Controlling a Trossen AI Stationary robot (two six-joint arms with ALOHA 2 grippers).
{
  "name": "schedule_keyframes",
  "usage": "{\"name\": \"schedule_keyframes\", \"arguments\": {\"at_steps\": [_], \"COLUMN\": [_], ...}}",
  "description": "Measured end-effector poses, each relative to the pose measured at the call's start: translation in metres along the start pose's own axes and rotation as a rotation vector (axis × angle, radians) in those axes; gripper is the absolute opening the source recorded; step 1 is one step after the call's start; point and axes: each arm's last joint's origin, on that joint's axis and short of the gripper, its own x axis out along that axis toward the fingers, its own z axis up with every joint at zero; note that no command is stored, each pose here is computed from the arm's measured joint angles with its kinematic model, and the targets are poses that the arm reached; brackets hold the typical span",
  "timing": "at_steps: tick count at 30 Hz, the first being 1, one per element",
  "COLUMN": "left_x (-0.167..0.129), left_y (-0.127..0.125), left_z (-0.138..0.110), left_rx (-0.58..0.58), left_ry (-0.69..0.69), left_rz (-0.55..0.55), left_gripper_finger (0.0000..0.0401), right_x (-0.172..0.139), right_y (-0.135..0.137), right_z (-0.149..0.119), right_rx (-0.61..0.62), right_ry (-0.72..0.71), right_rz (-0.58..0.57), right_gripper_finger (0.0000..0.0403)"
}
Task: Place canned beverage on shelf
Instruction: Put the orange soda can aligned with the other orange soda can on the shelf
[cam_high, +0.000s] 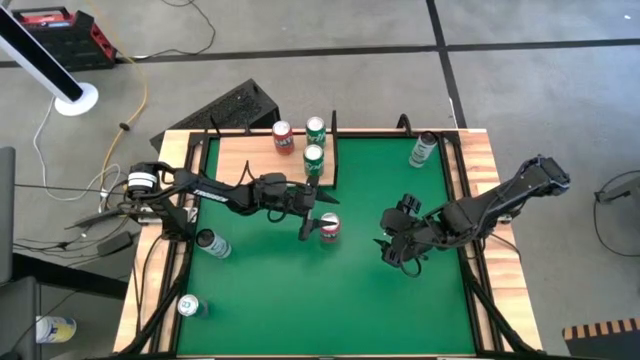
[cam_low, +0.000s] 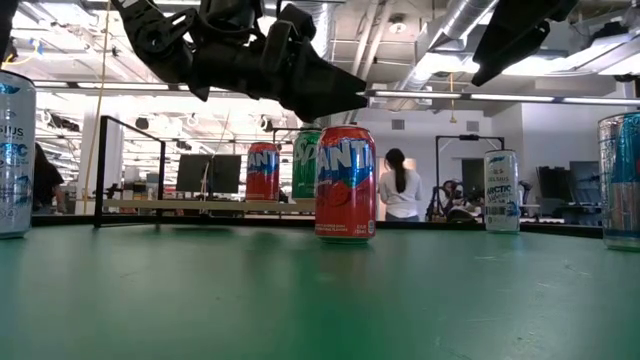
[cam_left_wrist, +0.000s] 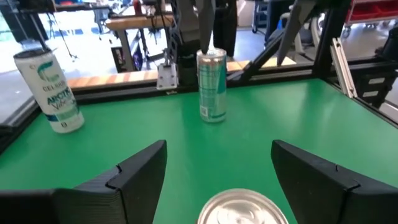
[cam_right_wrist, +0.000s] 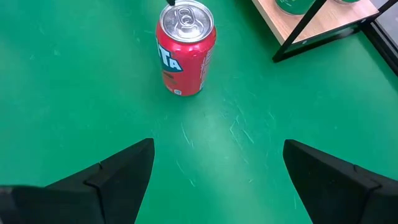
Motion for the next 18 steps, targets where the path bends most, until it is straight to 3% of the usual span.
{"name": "schedule_keyframes", "arguments": {"at_steps": [6, 14, 18], "left_x": [0.0, 0.0006, 0.0019], "left_y": [0.0001, -0.0012, -0.0077], "left_z": [0.0014, 0.0012, -0.0027], "left_rx": [-0.009, -0.045, -0.071], "left_ry": [-0.014, -0.007, 0.032], "left_rz": [0.001, 0.07, 0.046], "left_gripper_finger": [0.0298, 0.039, 0.039], "right_x": [0.0, 0.0, 0.0], "right_y": [0.0, -0.0001, 0.0], "right_z": [0.0, -0.0001, -0.0001], "right_rx": [0.0, -0.001, -0.001], "right_ry": [0.0, 0.001, 0.001], "right_rz": [0.0, -0.001, 0.0], "right_gripper_finger": [0.0379, 0.0379, 0.0379]}}
